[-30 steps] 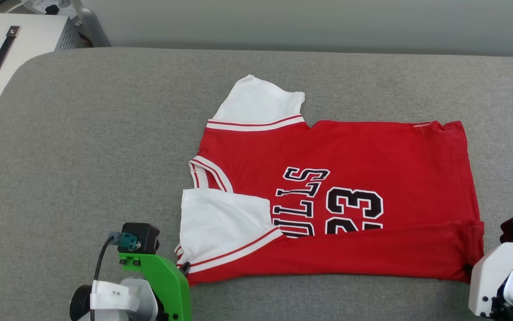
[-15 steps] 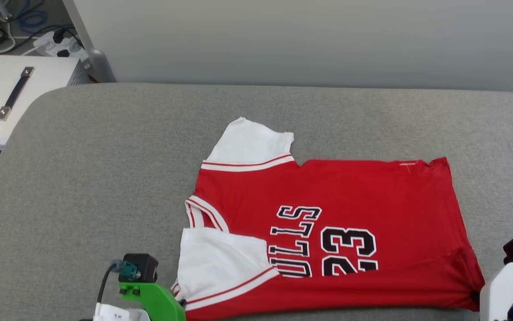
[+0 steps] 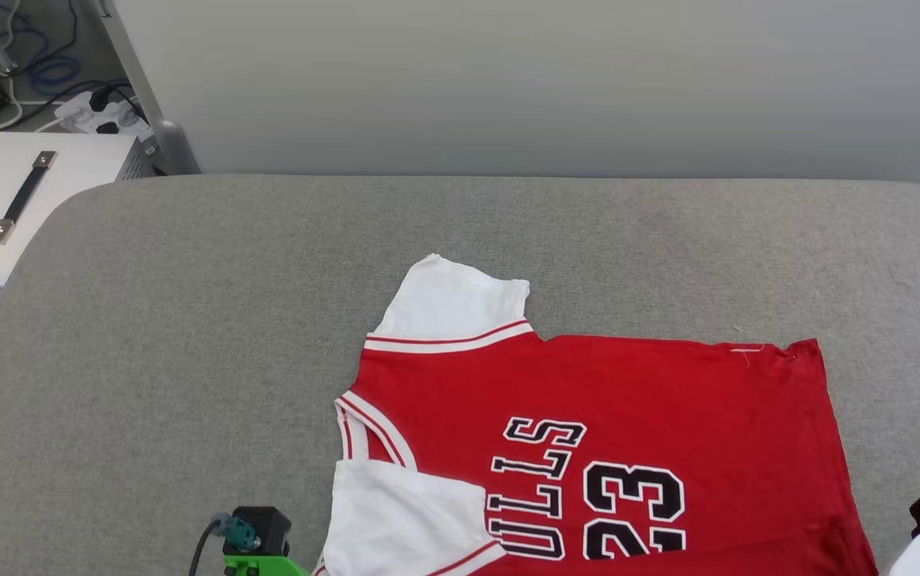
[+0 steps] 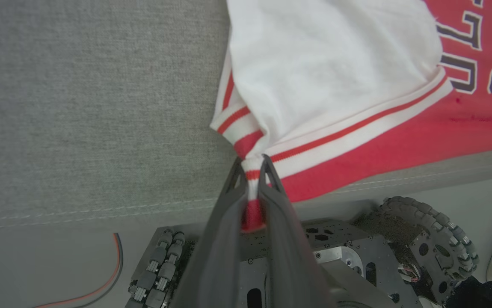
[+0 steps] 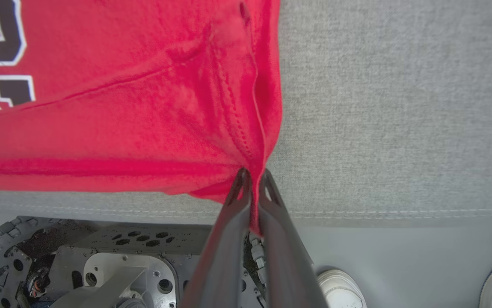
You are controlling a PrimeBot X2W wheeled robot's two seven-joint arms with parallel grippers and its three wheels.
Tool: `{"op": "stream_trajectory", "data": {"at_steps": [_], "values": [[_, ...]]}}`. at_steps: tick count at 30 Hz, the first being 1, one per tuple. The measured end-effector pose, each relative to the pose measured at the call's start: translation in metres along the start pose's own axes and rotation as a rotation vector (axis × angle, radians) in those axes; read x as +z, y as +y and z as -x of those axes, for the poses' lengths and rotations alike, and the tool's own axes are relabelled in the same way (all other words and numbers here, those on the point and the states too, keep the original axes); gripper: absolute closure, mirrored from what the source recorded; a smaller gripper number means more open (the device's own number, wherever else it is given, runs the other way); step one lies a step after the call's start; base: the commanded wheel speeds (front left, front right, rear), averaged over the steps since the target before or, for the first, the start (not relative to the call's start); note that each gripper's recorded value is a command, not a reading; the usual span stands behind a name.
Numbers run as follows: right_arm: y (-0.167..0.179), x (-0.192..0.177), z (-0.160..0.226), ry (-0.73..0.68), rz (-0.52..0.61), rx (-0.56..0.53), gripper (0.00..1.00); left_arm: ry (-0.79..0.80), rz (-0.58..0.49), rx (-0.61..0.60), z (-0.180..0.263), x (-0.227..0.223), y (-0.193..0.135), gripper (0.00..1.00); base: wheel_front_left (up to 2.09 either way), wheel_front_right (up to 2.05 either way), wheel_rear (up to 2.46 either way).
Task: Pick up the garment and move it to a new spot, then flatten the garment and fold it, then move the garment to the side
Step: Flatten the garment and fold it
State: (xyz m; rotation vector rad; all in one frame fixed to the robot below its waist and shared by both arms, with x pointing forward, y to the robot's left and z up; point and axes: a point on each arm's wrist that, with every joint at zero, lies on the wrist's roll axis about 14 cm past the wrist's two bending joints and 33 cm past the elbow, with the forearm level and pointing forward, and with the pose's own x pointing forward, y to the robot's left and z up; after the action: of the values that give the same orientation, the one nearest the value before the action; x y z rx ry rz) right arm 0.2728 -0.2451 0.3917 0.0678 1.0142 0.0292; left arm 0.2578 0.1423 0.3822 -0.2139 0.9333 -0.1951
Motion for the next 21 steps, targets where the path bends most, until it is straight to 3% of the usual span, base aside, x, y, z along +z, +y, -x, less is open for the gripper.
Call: {"op": "stream_trajectory", "data": {"at_steps": [10,11,12,13,14,21], "values": [[0.002,-0.01,-0.018,0.032,-0.022,0.006,1.0,0.045,0.007,0.005,-0.019,-0.01,0.005,1.0,0.0,0.0,0.0],[0.002,-0.01,-0.019,0.033,-0.022,0.007,1.0,0.045,0.006,0.006,-0.02,-0.01,0.006,0.88,0.0,0.0,0.0],[0.002,-0.009,-0.02,0.031,-0.019,0.007,0.73,0.046,0.006,0.006,-0.021,-0.011,0.006,0.1,0.0,0.0,0.0],[0.002,-0.008,-0.02,0.02,-0.015,0.008,0.27,0.042,0.004,0.01,-0.021,-0.01,0.007,0.0,0.0,0.0,0.0],[0.003,-0.007,-0.02,0.011,-0.013,0.012,0.0,0.032,0.001,0.015,-0.021,-0.009,0.008,0.0,0.0,0.0,0.0],[0.01,0.029,-0.009,-0.155,0.018,0.043,0.0,-0.156,-0.038,0.015,-0.015,0.028,0.01,0.0,0.0,0.0,0.0]]}}
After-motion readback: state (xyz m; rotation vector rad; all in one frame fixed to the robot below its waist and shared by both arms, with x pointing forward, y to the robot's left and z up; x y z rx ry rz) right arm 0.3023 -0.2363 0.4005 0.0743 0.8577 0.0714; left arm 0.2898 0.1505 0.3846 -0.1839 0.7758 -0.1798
